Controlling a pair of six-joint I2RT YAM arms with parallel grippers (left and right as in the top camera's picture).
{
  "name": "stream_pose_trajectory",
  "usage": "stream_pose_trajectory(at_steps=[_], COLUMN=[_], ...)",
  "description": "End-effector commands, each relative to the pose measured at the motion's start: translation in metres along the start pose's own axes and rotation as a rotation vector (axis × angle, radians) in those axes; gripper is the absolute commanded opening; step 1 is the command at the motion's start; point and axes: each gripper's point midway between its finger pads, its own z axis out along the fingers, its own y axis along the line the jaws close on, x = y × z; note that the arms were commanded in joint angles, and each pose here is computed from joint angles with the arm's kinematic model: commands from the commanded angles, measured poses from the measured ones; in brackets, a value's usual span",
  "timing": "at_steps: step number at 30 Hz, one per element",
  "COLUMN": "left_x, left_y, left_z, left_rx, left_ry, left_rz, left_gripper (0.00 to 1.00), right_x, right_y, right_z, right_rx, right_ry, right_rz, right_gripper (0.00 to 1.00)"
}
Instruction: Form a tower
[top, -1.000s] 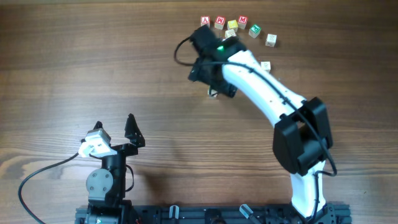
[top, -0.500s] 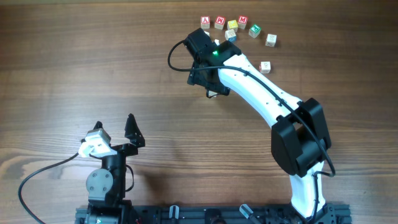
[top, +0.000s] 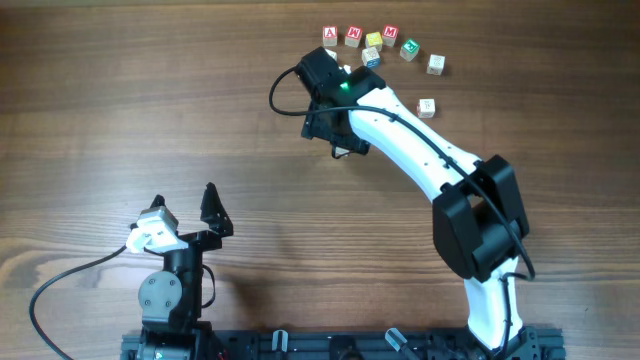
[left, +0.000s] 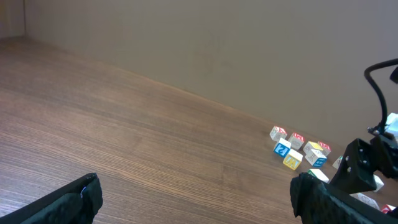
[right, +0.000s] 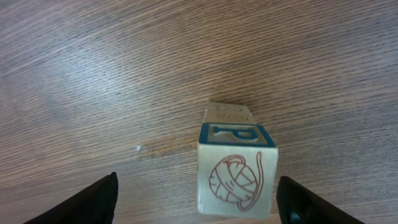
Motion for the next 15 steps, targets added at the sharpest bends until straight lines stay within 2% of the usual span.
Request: stream_pose_trajectory(at_steps=[1, 15], left_x=[0.001, 0.0011], left_y=[0.0029, 0.0029], left_z=[0.0004, 0.0004], left_rx=[-0.012, -0.012], left_ry=[-0.003, -0.002], left_rz=[0.019, 0.019], left_gripper=[1.0, 1.0], right_x=[0.011, 0.0131], right_y=[-0.0102, -0.0099], right_z=[0.0232, 0.0301], right_rx=[0.048, 0.051], right_ry=[0.051, 0.062], right_rz=[-0.005, 0.002], right_gripper=[0.77, 0.53])
